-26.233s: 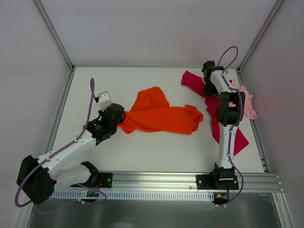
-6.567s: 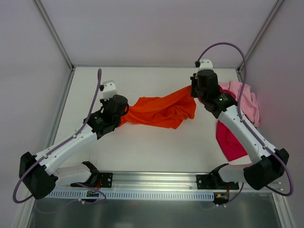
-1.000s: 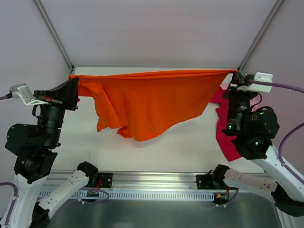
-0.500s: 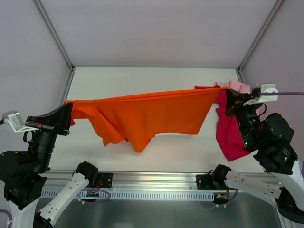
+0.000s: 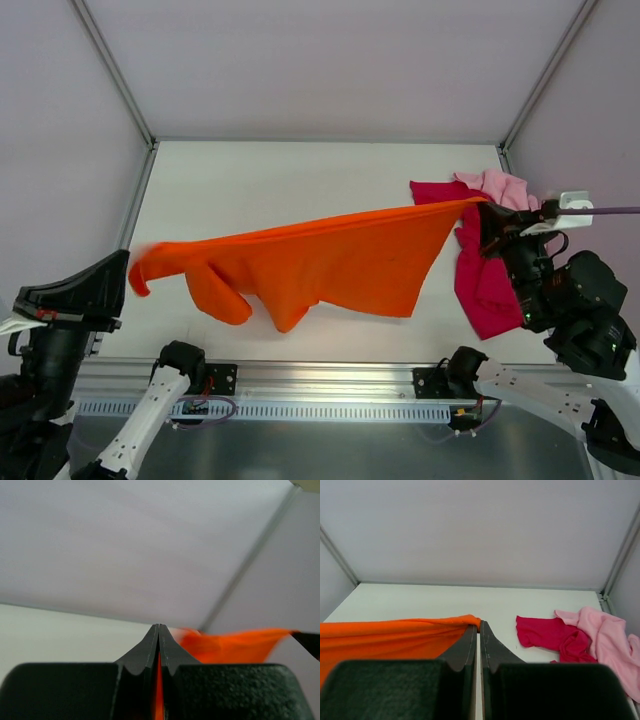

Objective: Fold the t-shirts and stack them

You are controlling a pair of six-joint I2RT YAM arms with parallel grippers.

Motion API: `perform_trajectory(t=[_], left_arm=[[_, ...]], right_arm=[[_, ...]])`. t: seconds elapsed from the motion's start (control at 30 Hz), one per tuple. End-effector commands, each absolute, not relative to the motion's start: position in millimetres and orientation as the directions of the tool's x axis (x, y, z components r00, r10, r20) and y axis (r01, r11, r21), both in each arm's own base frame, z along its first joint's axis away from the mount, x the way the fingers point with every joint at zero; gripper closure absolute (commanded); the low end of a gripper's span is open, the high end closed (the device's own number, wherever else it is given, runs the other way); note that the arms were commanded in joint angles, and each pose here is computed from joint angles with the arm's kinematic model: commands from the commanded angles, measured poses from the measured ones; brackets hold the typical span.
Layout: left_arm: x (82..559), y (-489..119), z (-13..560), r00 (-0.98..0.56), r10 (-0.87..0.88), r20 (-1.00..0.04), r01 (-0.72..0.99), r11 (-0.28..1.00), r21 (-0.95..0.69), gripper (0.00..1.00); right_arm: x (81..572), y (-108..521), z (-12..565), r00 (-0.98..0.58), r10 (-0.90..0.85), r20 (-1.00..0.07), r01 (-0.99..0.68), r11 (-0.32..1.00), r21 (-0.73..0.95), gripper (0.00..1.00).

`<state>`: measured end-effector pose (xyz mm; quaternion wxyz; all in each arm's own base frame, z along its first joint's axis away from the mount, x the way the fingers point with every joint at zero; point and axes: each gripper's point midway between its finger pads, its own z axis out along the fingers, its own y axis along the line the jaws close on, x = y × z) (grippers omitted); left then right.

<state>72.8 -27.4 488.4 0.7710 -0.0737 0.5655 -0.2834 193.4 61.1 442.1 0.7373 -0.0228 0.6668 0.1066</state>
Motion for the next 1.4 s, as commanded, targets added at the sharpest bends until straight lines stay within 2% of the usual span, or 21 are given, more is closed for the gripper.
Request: perform_trajectory(t=[0.0, 0.23, 0.43, 0.5, 0.57, 0.6, 0.63, 0.67, 0.7, 0.77, 0.9, 0.97, 1.07, 1.13, 1.2, 1.37], left_arm=[[39, 11, 527, 0.411, -0.481, -0.775, 0.234, 0.877, -0.42, 1.0], [39, 8, 526, 0.409, -0.463, -0.786, 0.21, 0.887, -0.412, 1.0], [91, -10, 494, 0.313, -0.473, -0.824, 0.211, 0.88, -0.426, 1.0], [117, -28, 478, 0.222, -0.456, -0.862, 0.242, 0.882, -0.405, 1.0], [137, -71, 456, 0.045, -0.423, -0.905, 0.389, 0.842, -0.374, 1.0], [139, -83, 453, 0.009, -0.43, -0.903, 0.441, 0.812, -0.382, 1.0], [153, -96, 427, -0.065, -0.429, -0.901, 0.464, 0.787, -0.407, 0.79], [143, -108, 424, -0.071, -0.433, -0.898, 0.54, 0.74, -0.4, 0.65], [145, -114, 426, -0.056, -0.461, -0.886, 0.579, 0.708, -0.405, 0.53], [153, -132, 392, -0.168, -0.441, -0.882, 0.618, 0.65, -0.443, 0.36], [174, -149, 343, -0.271, -0.439, -0.857, 0.634, 0.588, -0.502, 0.31], [185, -147, 332, -0.298, -0.46, -0.836, 0.586, 0.603, -0.541, 0.33], [193, -151, 323, -0.348, -0.468, -0.812, 0.55, 0.599, -0.582, 0.35], [202, -151, 316, -0.342, -0.47, -0.814, 0.515, 0.631, -0.58, 0.35], [208, -154, 308, -0.337, -0.443, -0.831, 0.489, 0.672, -0.556, 0.35], [229, -176, 268, -0.397, -0.339, -0.853, 0.418, 0.76, -0.497, 0.35]], right_arm=[[181, -21, 451, 0.143, 0.152, -0.978, 0.156, 0.972, 0.174, 0.99], [182, -25, 450, 0.116, 0.136, -0.984, 0.212, 0.964, 0.159, 0.99], [203, 5, 441, 0.041, 0.036, -0.999, 0.198, 0.979, 0.043, 0.99], [209, 15, 437, 0.021, 0.015, -1.0, 0.174, 0.985, 0.019, 0.99], [212, 24, 434, 0.005, 0.008, -1.0, 0.15, 0.989, 0.008, 0.99], [214, 30, 433, -0.002, 0.007, -1.0, 0.124, 0.992, 0.007, 0.99], [218, 37, 428, -0.027, -0.019, -0.999, 0.112, 0.993, -0.022, 0.99], [220, 41, 426, -0.038, -0.024, -0.999, 0.104, 0.994, -0.028, 0.99], [221, 46, 424, -0.047, -0.035, -0.998, 0.083, 0.996, -0.039, 0.99], [226, 58, 417, -0.085, -0.066, -0.994, 0.056, 0.996, -0.071, 0.99], [232, 102, 413, -0.165, -0.124, -0.979, -0.128, 0.986, -0.103, 0.99], [238, 132, 410, -0.195, -0.156, -0.968, -0.234, 0.966, -0.109, 0.99], [249, 161, 427, -0.175, -0.176, -0.969, -0.307, 0.945, -0.116, 0.99], [252, 161, 446, -0.167, -0.192, -0.967, -0.297, 0.945, -0.136, 0.99], [265, 171, 439, -0.199, -0.25, -0.947, -0.281, 0.941, -0.19, 0.99], [267, 216, 434, -0.207, -0.324, -0.923, -0.449, 0.87, -0.204, 0.99]])
